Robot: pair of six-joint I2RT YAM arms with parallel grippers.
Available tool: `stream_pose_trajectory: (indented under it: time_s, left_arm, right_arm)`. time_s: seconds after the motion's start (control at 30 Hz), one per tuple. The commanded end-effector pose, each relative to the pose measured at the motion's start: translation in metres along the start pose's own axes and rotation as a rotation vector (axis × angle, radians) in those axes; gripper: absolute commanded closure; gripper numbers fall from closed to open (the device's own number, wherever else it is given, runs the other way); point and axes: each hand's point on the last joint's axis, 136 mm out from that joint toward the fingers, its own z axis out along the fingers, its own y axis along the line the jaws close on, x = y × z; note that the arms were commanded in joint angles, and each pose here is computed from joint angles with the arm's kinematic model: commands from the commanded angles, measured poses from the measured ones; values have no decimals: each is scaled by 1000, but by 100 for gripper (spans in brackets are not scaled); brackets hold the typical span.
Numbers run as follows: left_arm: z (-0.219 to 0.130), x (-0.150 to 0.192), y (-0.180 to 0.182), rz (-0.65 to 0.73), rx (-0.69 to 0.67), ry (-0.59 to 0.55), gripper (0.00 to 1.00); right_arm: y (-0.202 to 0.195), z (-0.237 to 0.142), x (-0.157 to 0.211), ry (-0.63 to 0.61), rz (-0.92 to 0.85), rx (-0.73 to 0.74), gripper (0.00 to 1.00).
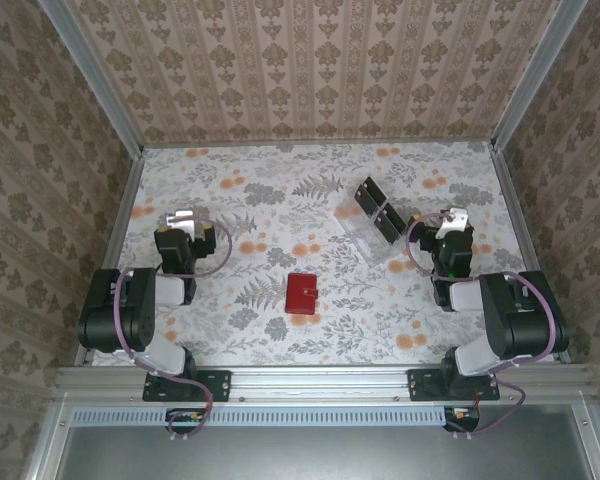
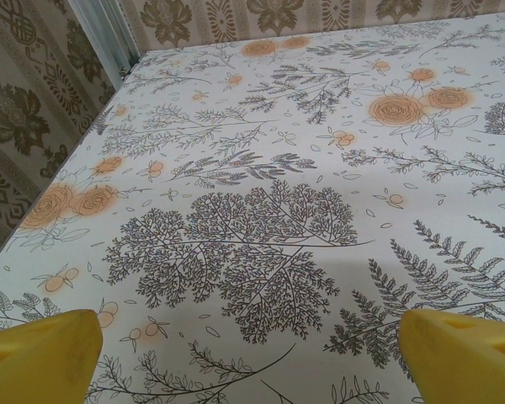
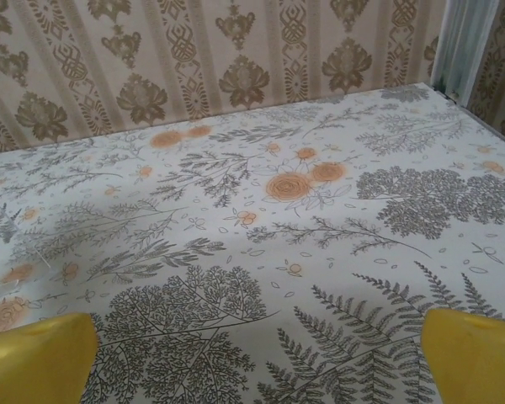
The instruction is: Put the credit cards into the card holder
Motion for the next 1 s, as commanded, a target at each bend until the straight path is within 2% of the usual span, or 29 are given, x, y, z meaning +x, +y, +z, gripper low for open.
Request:
stream_pose_trajectory:
  time_s: [0.0,0.97]
  left_arm:
    - [3,-10,0,-13,14,-17,0]
    - [5,-9,0,-17,23,-7,0]
  right_arm:
    - [3,10,15,100,-63,-4,0]
    - [8,17,17,125,-98,14,0]
